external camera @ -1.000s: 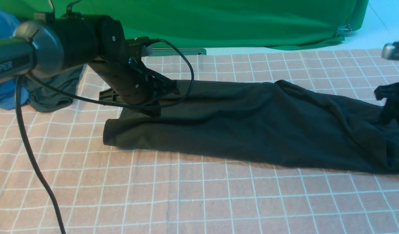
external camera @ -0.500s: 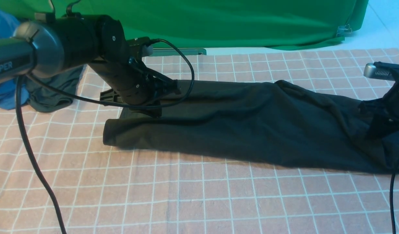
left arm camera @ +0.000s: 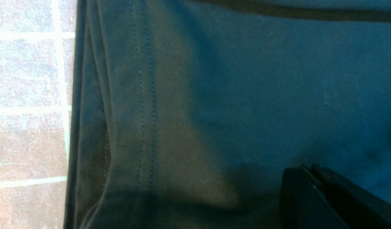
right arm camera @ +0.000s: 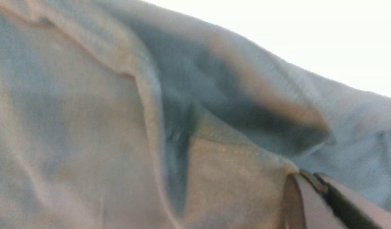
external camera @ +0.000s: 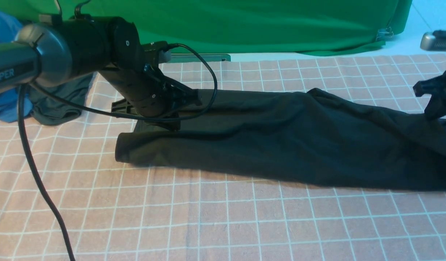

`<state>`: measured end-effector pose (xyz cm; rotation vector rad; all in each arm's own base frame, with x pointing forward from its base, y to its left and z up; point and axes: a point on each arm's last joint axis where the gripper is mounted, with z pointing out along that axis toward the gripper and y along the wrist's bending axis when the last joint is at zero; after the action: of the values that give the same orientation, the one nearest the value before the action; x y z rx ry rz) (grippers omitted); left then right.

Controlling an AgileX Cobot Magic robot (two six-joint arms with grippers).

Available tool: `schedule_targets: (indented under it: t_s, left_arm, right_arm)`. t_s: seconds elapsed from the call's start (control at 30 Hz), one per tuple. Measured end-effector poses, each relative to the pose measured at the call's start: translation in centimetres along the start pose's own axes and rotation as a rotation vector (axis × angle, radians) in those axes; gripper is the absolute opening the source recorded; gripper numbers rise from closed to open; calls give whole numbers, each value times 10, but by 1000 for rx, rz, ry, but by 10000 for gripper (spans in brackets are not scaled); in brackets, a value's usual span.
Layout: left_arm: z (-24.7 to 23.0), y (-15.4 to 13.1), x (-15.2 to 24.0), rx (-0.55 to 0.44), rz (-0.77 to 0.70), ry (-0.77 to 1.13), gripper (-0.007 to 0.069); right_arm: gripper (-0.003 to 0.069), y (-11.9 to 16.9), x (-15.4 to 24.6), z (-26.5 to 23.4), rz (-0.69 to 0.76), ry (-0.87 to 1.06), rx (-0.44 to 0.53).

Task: Fold a long-sleeved shirt over a pink coffee tablecloth.
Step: 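Fold the black garment in half by bringing its near edge over to the far edge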

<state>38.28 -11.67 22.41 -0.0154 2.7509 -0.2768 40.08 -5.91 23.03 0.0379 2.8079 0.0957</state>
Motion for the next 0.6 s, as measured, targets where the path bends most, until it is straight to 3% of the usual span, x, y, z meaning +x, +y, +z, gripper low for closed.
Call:
schedule_targets:
  t_s: [0.2,0.47,0.6]
  left_arm:
    - [0,0,0,0,17,1,13]
    - [0,0,1,-2,26,9,13]
    - [0,0,1,-3,27,14,13]
  right_arm:
    - [41,-9,-13,-8,-66,-91,99]
    - [43,-18,-20,7,-128,-137,142]
    - [91,-22,-28,17,-140,-216,167]
